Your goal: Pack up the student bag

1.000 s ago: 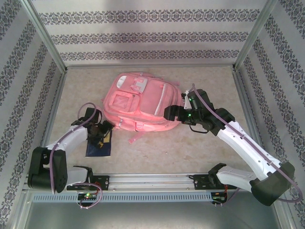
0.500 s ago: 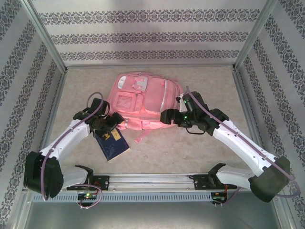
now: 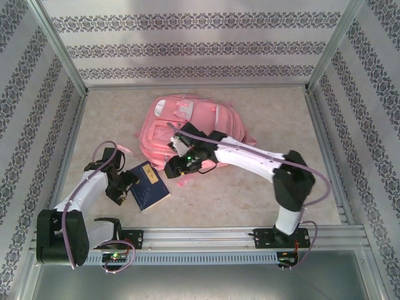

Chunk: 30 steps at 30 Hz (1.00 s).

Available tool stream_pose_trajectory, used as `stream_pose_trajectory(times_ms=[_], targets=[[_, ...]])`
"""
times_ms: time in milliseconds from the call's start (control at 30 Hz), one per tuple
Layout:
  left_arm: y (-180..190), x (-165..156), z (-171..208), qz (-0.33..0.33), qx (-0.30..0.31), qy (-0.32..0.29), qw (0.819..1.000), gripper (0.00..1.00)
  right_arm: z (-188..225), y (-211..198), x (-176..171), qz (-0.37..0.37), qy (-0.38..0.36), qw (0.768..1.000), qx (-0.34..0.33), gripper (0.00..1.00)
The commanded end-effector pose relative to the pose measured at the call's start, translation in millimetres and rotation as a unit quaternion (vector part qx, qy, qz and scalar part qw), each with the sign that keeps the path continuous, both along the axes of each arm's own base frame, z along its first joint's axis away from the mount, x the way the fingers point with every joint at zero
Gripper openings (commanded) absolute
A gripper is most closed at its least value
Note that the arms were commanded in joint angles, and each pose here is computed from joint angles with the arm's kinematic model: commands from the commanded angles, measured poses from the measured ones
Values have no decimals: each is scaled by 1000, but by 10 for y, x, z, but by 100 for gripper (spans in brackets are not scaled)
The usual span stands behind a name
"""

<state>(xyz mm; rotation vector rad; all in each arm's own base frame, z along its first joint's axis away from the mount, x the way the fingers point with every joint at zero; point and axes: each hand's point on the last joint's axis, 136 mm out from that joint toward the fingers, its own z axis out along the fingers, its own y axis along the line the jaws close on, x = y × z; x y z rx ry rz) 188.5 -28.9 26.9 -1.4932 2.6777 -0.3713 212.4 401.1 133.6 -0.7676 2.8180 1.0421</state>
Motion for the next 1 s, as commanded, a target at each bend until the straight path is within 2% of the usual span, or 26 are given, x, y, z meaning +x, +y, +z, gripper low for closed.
stream_pose_trajectory(times_ms=[0, 167, 367, 633, 967], targets=[[-136, 169, -44, 14, -50, -37, 998, 73, -147, 160, -12, 26, 11, 999, -22, 59], [-191, 92, -166, 12, -65, -30, 997, 69, -469, 344, 12, 42, 3, 997, -68, 61], [-230, -29, -259, 18, -78, -24, 997, 64, -864, 310, 111, 20, -4, 991, -133, 61], [-329, -9, -241, 15, -109, -38, 993, 57, -1021, 506, 88, 30, 12, 990, -135, 62], [-406, 0, -238, 17, -134, -48, 990, 52, -919, 778, -134, 46, 83, 993, -74, 55]])
